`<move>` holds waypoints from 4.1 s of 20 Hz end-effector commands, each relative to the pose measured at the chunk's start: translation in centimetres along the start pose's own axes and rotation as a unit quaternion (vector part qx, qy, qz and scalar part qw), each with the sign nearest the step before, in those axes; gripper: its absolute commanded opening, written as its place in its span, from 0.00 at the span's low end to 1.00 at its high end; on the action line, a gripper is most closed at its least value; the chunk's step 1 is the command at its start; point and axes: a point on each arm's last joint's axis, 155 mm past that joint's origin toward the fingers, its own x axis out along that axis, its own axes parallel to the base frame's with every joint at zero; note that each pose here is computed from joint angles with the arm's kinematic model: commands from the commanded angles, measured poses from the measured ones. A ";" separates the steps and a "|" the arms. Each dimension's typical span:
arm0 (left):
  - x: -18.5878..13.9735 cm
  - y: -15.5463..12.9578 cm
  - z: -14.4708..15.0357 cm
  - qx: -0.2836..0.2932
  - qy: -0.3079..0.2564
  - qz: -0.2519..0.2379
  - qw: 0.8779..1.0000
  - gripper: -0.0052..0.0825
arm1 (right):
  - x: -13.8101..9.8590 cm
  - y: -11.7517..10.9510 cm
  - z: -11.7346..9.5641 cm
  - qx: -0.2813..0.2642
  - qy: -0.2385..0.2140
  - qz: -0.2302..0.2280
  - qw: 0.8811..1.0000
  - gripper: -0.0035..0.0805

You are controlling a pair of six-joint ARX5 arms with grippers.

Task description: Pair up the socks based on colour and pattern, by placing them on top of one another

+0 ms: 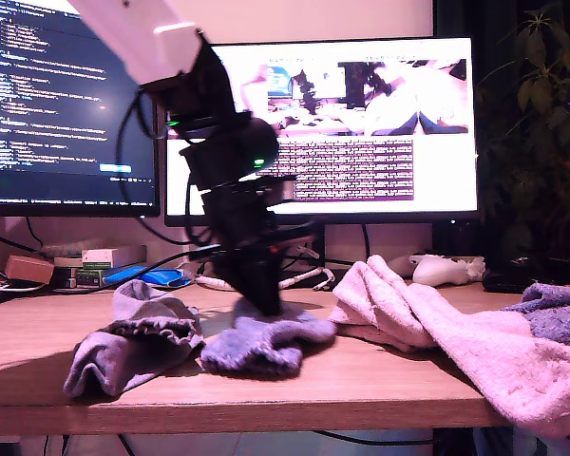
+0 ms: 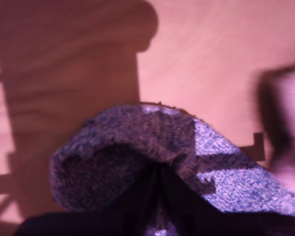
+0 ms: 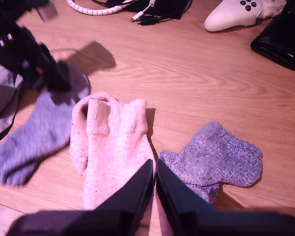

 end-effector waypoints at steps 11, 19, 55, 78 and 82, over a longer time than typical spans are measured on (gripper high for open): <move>-4.2 -4.0 1.3 0.014 0.019 -0.079 0.997 0.03 | 0.0 0.0 -0.1 -0.007 0.000 0.001 1.000 0.03; -6.9 -13.3 4.3 0.105 -0.055 -0.164 0.979 0.03 | -1.5 -1.4 -0.6 0.001 -0.003 -0.026 1.000 0.03; -5.9 -16.0 1.3 0.088 0.003 -0.139 0.986 0.04 | 8.5 -4.9 -7.8 0.164 0.183 0.003 0.969 0.03; -14.4 -8.1 -8.2 0.047 -0.088 -0.100 0.990 0.04 | 14.4 -3.0 -7.1 0.148 0.325 -0.046 0.933 0.47; -14.4 -8.5 -8.2 0.048 -0.089 -0.105 0.989 0.04 | 14.9 -3.7 -8.7 0.122 0.354 -0.076 0.924 0.25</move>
